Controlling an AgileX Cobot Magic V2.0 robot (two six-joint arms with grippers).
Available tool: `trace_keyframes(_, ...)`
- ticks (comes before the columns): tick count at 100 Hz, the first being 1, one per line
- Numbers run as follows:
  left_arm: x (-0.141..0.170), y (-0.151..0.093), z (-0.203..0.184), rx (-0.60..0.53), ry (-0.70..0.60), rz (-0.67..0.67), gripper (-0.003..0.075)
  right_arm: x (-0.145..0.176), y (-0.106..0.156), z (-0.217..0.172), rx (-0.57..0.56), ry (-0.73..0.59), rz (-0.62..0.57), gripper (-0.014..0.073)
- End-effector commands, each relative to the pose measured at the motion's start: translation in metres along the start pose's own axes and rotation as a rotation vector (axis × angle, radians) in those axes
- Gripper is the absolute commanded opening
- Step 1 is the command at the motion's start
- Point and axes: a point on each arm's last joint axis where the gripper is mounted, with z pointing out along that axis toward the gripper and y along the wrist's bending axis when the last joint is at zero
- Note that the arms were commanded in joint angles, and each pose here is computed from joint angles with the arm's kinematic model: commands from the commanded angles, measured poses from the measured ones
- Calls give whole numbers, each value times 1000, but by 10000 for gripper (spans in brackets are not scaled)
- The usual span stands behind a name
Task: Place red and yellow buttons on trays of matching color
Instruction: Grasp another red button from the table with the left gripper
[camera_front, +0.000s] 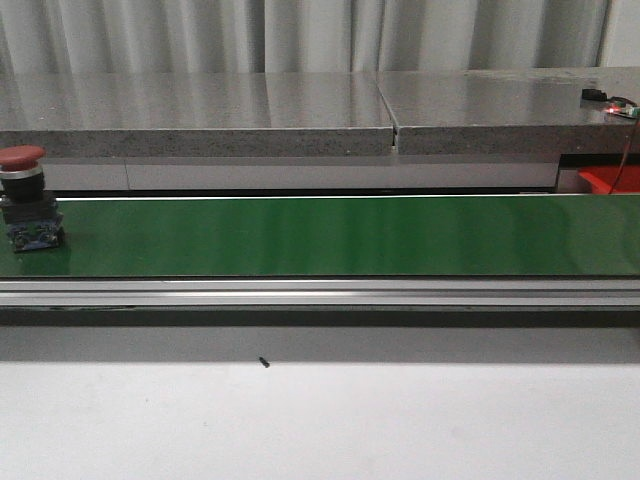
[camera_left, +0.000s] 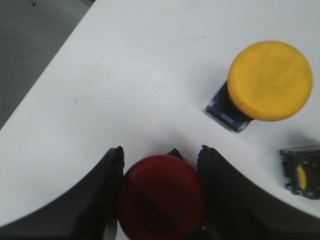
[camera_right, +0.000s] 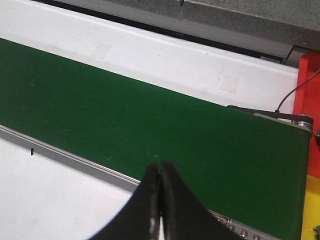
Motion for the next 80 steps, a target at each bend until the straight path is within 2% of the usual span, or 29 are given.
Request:
trace_keyframes(1,-25,-4,-59,30,-169,-20,-14,-13,-1,-7,22,-97,-4,-109)
trace_keyframes(14,-29,-8,-107,59,-236,-26,-14,-13,-1,-7,22,-97,-4,-109)
trace_keyframes(25,-28,-20,-145,87,-292,9,-14,-13,-1,-7,22,-97,-4,-109)
trace_keyframes(39,-18,-44,-175,139,-298,65,-14,-13,-1,-7,22,-97,-4,-109)
trace_keyframes(53,3,-71,-185,191,-263,135,-14,-13,-1,-7,22,-97,-4,-109)
trace_keyframes(80,41,-114,-169,266,-198,252,-14,-13,-1,-7,22,-97,-4,-109)
